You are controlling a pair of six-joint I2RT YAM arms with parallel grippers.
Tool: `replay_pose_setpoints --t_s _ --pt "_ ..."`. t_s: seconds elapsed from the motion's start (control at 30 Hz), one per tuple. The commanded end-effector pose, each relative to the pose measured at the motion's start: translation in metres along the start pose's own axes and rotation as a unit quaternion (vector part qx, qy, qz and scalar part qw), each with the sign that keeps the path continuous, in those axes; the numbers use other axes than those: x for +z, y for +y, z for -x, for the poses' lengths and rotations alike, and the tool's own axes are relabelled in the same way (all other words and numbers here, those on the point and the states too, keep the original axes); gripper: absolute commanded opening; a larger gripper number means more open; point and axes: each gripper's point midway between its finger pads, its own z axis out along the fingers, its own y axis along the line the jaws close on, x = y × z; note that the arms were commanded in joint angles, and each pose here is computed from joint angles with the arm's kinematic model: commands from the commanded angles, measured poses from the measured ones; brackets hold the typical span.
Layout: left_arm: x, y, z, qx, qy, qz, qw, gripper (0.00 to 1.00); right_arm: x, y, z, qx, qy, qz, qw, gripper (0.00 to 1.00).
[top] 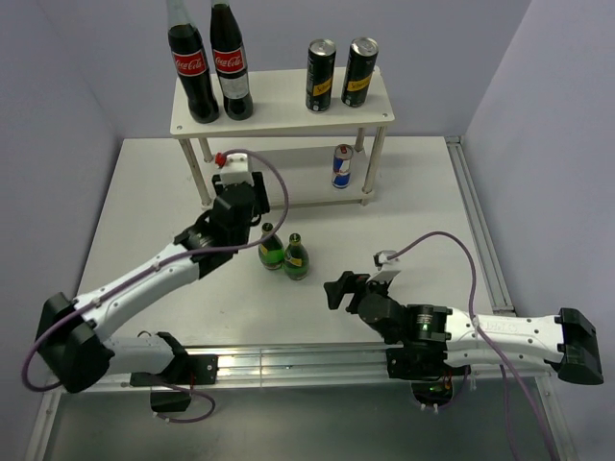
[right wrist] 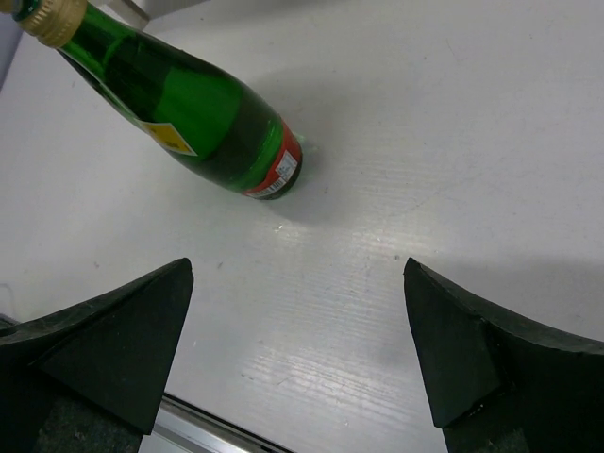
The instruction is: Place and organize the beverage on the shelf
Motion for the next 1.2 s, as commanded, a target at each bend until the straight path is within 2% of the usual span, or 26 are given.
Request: replay_pose_setpoints --t_s 0.0,0.27,0.63,1.17 --pt "0.028 -0.029 0.043 -0.016 -0.042 -0.068 0.997 0.0 -0.003 -0.005 0.005 0.015 -0.012 -0.007 1.0 1.0" --pt "0.074 -0.036 0.02 -0.002 -0.028 -0.078 0.997 0.0 -0.008 -0.011 0.009 0.024 -0.018 -0.006 1.0 0.99" --pt "0.117 -0.058 -0.039 0.011 0.004 -0.104 0.994 0.0 -0.008 -0.016 0.008 0.017 -0.02 -0.016 1.0 1.0" --pt "0.165 -0.112 -0.056 -0.012 -0.007 -0.159 0.987 0.0 -0.01 -0.02 0.011 0.017 -0.024 -0.019 0.999 1.0"
